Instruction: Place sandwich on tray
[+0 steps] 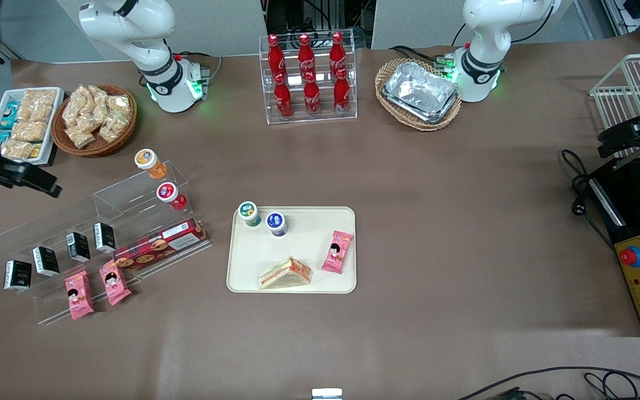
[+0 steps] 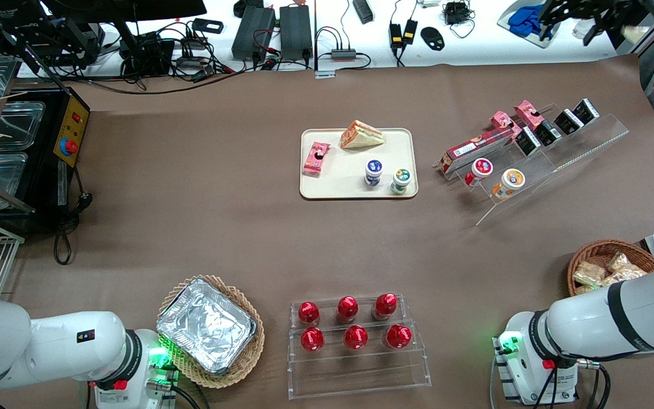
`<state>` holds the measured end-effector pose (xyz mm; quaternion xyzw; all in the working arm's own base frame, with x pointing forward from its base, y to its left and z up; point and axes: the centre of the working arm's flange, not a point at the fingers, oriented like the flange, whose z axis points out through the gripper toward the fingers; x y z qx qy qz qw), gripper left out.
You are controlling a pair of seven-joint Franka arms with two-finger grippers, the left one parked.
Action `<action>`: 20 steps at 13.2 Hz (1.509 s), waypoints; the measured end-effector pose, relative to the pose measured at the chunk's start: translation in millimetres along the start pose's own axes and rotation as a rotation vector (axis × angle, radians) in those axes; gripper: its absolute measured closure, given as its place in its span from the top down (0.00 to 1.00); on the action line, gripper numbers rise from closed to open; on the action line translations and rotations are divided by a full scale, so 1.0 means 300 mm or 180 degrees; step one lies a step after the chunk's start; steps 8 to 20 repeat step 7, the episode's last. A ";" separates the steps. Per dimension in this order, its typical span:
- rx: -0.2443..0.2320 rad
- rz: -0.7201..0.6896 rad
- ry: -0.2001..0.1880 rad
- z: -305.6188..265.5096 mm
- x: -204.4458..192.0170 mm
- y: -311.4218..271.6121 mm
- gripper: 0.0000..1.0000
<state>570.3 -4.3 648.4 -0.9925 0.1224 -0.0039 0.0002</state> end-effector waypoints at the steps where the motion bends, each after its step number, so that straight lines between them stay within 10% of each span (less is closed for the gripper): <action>1: -0.0001 -0.0075 -0.0003 -0.010 -0.006 0.028 1.00; 20: -0.0029 -0.0175 -0.0183 0.033 -0.031 0.109 1.00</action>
